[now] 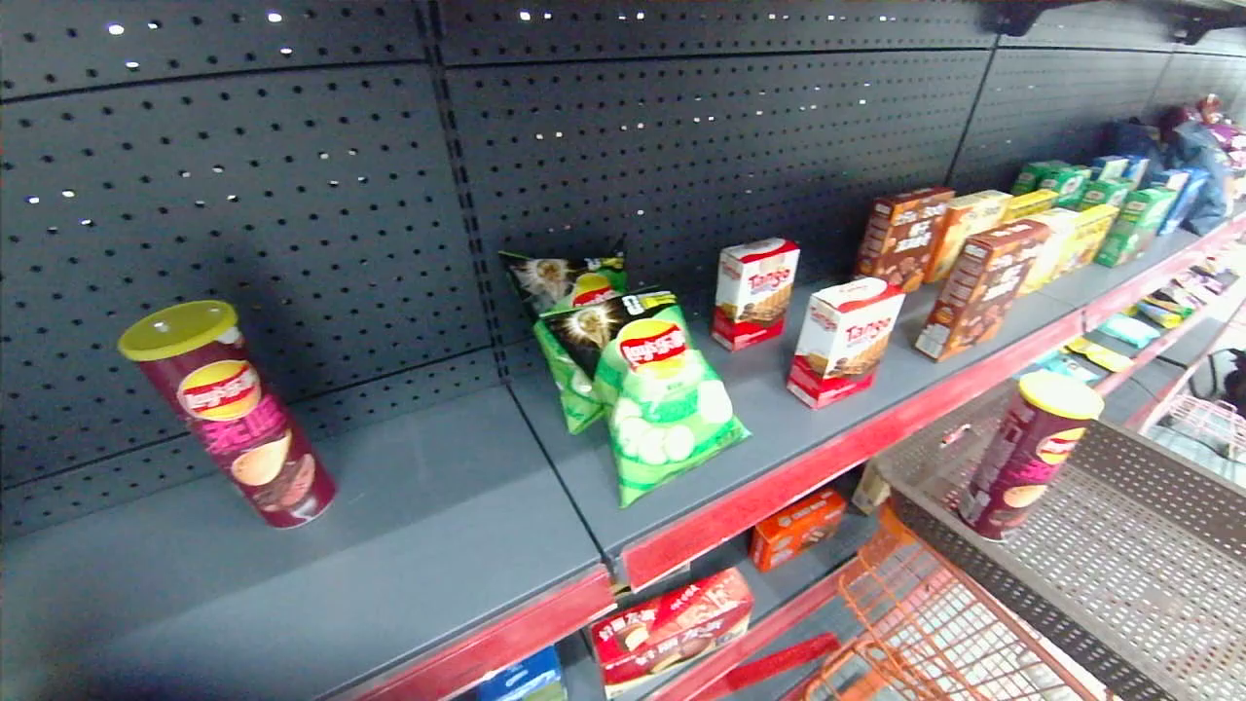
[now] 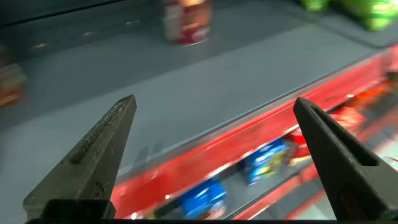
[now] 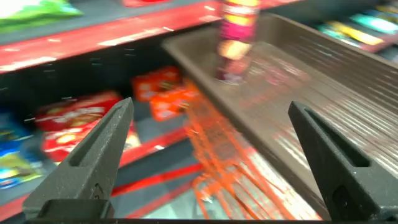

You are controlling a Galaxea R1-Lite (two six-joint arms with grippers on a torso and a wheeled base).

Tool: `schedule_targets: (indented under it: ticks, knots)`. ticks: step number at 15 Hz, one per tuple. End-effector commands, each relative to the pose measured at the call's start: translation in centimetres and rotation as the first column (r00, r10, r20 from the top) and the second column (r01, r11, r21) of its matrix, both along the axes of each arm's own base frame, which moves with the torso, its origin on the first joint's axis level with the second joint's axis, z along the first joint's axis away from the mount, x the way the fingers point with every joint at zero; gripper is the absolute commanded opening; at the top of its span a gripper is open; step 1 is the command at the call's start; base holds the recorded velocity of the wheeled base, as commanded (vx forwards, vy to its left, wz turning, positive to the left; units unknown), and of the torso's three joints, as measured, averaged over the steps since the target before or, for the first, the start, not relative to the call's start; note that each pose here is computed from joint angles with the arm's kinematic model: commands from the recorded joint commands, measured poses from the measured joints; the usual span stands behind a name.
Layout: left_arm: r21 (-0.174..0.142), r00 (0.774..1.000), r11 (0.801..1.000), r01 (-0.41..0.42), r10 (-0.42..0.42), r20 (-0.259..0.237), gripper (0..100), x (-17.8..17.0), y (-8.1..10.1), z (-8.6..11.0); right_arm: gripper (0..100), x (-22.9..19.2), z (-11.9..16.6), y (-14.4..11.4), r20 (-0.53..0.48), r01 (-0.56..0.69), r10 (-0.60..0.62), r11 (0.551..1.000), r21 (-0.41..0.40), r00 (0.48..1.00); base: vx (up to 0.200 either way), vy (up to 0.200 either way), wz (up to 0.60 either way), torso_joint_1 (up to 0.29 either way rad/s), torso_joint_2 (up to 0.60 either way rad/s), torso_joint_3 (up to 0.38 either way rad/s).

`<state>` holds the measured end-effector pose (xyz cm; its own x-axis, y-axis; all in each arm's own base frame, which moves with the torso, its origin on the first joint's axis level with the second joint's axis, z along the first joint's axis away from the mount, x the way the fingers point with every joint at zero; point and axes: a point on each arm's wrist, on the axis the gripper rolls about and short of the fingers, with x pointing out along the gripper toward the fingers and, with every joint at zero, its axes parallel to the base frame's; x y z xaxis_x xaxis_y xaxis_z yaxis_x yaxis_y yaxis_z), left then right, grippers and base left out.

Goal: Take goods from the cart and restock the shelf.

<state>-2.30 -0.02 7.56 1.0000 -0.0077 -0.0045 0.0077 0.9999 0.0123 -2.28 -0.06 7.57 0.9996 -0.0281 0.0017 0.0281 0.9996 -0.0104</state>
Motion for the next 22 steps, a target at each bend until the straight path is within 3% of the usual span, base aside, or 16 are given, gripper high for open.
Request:
schedule_targets:
  ticks: [1,22]
  knots:
    - [0.0,1.0,1.0,0.002,-0.002,0.0,100,0.0,0.0,0.0,100,0.0,0.0,0.0,0.0,0.0,0.0,1.0,0.0,1.0,0.0,0.0,-0.6,0.002,0.0,0.007]
    - [0.0,1.0,1.0,0.0,0.0,0.0,100,0.0,0.0,0.0,100,0.0,-0.02,0.0,-0.002,0.0,0.0,1.0,0.006,1.0,0.0,0.0,-0.03,0.0,0.0,0.0]
